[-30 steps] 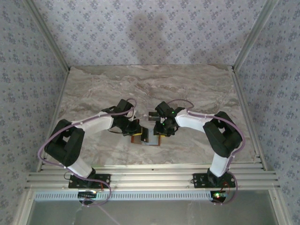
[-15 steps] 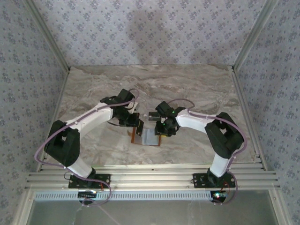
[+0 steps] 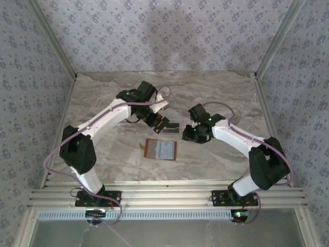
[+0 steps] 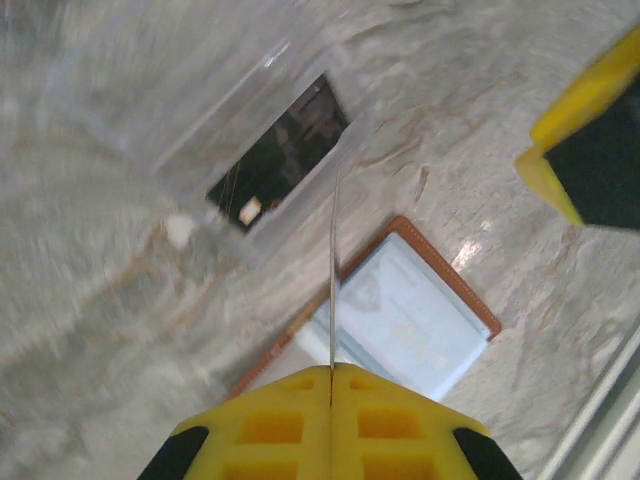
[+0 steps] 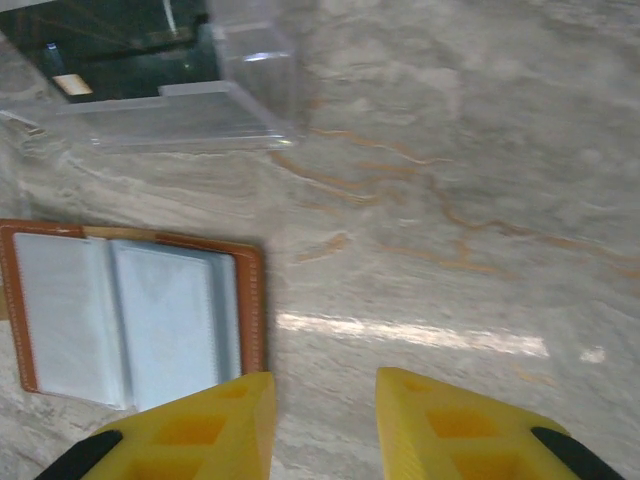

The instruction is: Take the credit cards out of the card holder

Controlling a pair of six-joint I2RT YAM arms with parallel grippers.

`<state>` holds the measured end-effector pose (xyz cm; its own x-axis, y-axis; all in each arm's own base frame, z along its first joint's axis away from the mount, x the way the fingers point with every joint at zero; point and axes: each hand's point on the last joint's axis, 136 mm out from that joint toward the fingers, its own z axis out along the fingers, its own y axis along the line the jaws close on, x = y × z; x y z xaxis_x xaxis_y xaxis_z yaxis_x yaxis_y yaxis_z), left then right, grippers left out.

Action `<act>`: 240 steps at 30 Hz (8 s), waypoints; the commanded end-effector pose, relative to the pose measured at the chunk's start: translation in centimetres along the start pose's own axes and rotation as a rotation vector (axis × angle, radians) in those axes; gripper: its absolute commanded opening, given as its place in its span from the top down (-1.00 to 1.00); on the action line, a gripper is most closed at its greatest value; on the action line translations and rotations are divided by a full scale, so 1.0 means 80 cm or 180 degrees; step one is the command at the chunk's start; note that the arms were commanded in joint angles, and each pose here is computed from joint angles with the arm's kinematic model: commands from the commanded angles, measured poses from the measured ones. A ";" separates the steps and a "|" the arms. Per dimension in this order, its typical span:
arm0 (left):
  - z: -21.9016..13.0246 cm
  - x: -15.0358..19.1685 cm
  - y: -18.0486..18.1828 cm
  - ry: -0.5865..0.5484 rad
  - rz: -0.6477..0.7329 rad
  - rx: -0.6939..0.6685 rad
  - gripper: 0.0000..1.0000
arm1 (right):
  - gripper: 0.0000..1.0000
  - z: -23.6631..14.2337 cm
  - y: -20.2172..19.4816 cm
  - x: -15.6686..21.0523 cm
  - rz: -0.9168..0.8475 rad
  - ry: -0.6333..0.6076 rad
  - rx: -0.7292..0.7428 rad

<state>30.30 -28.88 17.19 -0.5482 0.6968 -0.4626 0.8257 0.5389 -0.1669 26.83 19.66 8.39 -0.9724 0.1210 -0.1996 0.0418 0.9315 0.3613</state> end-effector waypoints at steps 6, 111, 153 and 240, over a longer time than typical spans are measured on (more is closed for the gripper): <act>0.013 -0.007 -0.013 0.0649 0.1753 0.0209 1.00 | 0.34 -0.021 -0.031 0.005 0.0115 -0.0033 0.0085; 0.082 0.029 -0.050 0.0121 -0.2392 0.0515 0.52 | 0.29 0.034 0.037 0.012 -0.0068 0.0187 -0.0171; 0.160 0.107 -0.085 0.0805 -0.2969 0.0765 0.51 | 0.29 0.031 0.026 0.009 -0.0091 0.0172 -0.0057; 0.076 0.148 -0.034 0.0652 -0.2783 -0.0303 0.41 | 0.36 0.098 0.074 0.065 -0.0094 0.0624 -0.0231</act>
<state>22.32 -23.59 6.00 -0.9944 0.0987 -0.0371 0.1044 0.9702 -0.2187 24.95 30.22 2.81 -0.9984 -0.0154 -0.0546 -0.0397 0.8767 0.4794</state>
